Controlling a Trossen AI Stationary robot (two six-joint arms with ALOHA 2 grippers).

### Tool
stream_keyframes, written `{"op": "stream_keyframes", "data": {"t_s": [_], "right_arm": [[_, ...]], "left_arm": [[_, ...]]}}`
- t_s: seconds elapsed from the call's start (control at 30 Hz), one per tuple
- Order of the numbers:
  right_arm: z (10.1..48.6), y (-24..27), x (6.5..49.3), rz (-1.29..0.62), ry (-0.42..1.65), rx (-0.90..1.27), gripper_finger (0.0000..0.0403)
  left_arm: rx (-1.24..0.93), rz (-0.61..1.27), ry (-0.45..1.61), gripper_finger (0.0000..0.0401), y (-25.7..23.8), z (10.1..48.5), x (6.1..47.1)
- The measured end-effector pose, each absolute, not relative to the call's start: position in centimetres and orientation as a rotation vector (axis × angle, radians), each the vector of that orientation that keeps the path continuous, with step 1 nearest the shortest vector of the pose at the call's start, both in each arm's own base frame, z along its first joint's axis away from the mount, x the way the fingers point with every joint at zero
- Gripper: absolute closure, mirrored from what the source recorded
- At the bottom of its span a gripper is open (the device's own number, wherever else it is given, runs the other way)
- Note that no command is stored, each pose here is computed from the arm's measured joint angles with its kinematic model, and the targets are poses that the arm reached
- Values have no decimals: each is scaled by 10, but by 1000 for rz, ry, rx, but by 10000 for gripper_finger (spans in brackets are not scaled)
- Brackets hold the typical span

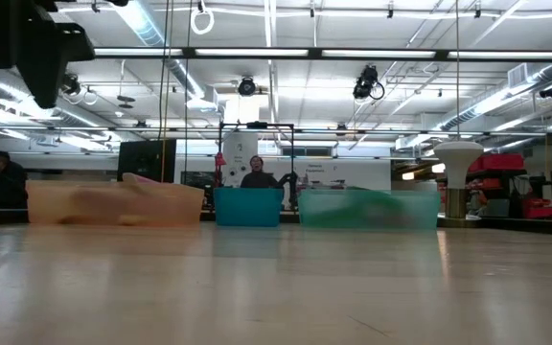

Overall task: Pick and place Stapler, Stapler remover, tape
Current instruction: Put the sky blue staple remover into the blue bin

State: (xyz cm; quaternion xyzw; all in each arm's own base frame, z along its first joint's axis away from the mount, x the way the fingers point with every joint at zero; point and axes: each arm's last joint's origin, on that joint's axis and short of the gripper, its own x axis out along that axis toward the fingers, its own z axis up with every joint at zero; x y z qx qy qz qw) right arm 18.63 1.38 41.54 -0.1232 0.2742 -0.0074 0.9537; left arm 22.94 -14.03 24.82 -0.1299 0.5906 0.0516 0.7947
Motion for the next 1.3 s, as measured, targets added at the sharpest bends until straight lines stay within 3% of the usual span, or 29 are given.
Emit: {"op": "stream_keyframes", "data": {"t_s": [0.47,1.3], "right_arm": [[415,14,186,-15,564,-251,121],[414,14,186,-15,576,-253,121]], "left_arm": [[-498,60,1257,163,-163,188,208],[-562,31,1297,163,-196,150,201]]}}
